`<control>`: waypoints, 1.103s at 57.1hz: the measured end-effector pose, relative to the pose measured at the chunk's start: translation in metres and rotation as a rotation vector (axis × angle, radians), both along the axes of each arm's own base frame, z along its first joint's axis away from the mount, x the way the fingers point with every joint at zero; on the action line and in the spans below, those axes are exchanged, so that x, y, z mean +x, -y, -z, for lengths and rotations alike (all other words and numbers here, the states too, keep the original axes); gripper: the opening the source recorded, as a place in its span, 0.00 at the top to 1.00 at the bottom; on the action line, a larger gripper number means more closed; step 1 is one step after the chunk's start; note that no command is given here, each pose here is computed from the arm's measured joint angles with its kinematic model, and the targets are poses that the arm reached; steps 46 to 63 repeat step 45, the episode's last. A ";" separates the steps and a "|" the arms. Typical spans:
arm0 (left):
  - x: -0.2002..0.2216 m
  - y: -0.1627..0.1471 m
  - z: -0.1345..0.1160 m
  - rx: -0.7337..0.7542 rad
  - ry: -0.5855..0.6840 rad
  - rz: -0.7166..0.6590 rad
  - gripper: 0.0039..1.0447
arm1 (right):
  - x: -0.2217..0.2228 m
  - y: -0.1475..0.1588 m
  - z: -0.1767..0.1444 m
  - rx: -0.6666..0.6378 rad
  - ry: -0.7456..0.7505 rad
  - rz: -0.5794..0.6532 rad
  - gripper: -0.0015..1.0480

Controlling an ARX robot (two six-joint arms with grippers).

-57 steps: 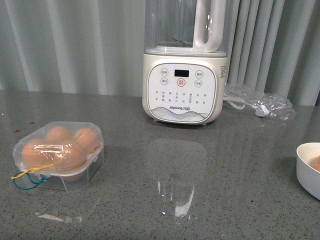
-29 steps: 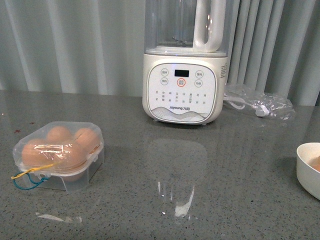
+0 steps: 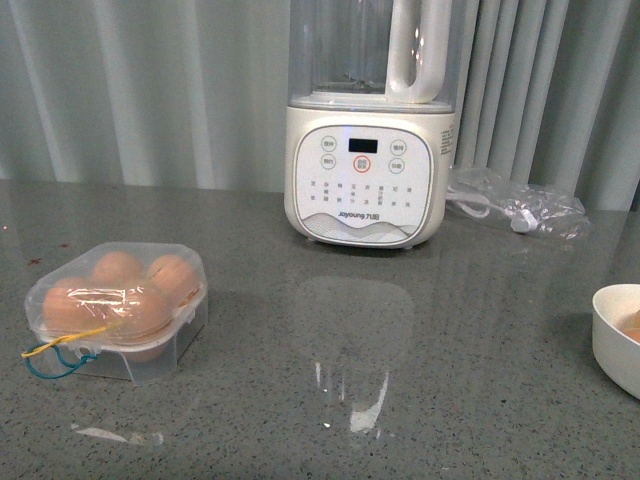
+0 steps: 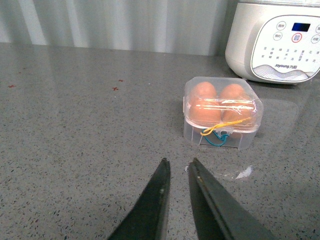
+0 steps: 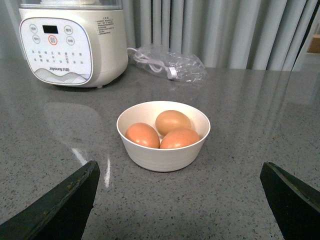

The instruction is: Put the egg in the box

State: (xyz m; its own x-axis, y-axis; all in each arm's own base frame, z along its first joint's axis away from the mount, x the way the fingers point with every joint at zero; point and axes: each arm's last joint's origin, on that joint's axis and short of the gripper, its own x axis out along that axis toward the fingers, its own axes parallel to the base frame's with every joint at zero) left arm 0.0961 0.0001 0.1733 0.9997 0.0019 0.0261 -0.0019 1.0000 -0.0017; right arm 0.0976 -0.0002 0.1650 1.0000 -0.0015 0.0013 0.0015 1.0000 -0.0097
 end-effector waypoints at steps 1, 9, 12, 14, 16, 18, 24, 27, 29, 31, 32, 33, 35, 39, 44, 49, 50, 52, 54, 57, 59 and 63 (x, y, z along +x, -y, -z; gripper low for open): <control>0.000 0.000 0.000 0.000 0.000 0.000 0.61 | 0.000 0.000 0.000 0.000 0.000 0.000 0.07; 0.000 0.000 0.000 0.000 0.000 0.000 0.34 | 0.000 0.000 0.000 0.000 0.000 0.000 0.07; 0.000 0.000 0.000 0.000 0.000 0.000 0.22 | 0.000 0.000 0.000 0.000 0.000 0.000 0.07; 0.000 0.000 0.000 0.000 0.000 0.000 0.13 | 0.000 0.000 0.000 0.000 0.000 0.000 0.07; 0.000 0.000 0.000 0.000 0.000 0.000 0.08 | 0.000 0.000 0.000 0.000 0.000 0.000 0.07; 0.000 0.000 0.000 0.001 0.000 0.000 0.05 | 0.000 0.000 0.000 0.000 0.000 0.000 0.07; 0.000 0.000 0.000 0.000 0.000 0.000 0.07 | 0.000 0.000 0.000 0.000 0.000 0.000 0.07; 0.000 0.000 0.000 0.000 0.000 0.000 0.06 | 0.000 0.000 0.000 0.000 0.000 0.000 0.07; 0.000 0.000 0.000 0.000 0.000 0.000 0.06 | 0.000 0.000 0.000 0.000 0.000 0.000 0.07; 0.000 0.000 0.000 0.000 0.000 0.000 0.06 | 0.000 0.000 0.000 0.000 0.000 0.000 0.07; 0.000 0.000 0.000 0.000 0.000 0.000 0.06 | 0.000 0.000 0.000 0.000 0.000 0.000 0.07; 0.000 0.000 0.000 0.000 0.000 0.000 0.06 | 0.000 0.000 0.000 0.000 0.000 0.000 0.07; 0.000 0.000 0.000 0.000 0.000 0.000 0.06 | 0.000 0.000 0.000 0.000 0.000 0.000 0.07; 0.000 0.000 0.000 0.000 0.000 0.000 0.06 | 0.000 0.000 0.000 0.000 0.000 0.000 0.07; 0.000 0.000 0.000 0.000 0.000 0.000 0.06 | 0.000 0.000 0.000 0.000 0.000 0.000 0.07; 0.000 0.000 0.000 0.000 0.000 0.000 0.06 | 0.000 0.000 0.000 0.000 0.000 0.000 0.07; 0.000 0.000 0.000 0.000 0.000 0.000 0.06 | 0.000 0.000 0.000 0.000 0.000 0.000 0.07; 0.000 0.000 0.000 0.000 0.000 0.000 0.06 | 0.000 0.000 0.000 0.000 0.000 0.000 0.07; 0.000 0.000 0.000 0.000 0.000 0.000 0.06 | 0.000 0.000 0.000 0.000 0.000 0.000 0.07; 0.000 0.000 0.000 0.000 0.000 0.000 0.06 | 0.000 0.000 0.000 0.000 0.000 0.000 0.07; 0.000 0.000 0.000 0.000 0.000 0.000 0.06 | 0.000 0.000 0.000 0.000 0.000 0.000 0.07; 0.000 0.000 0.000 0.000 0.000 0.000 0.06 | 0.000 0.000 0.000 0.000 0.000 0.000 0.07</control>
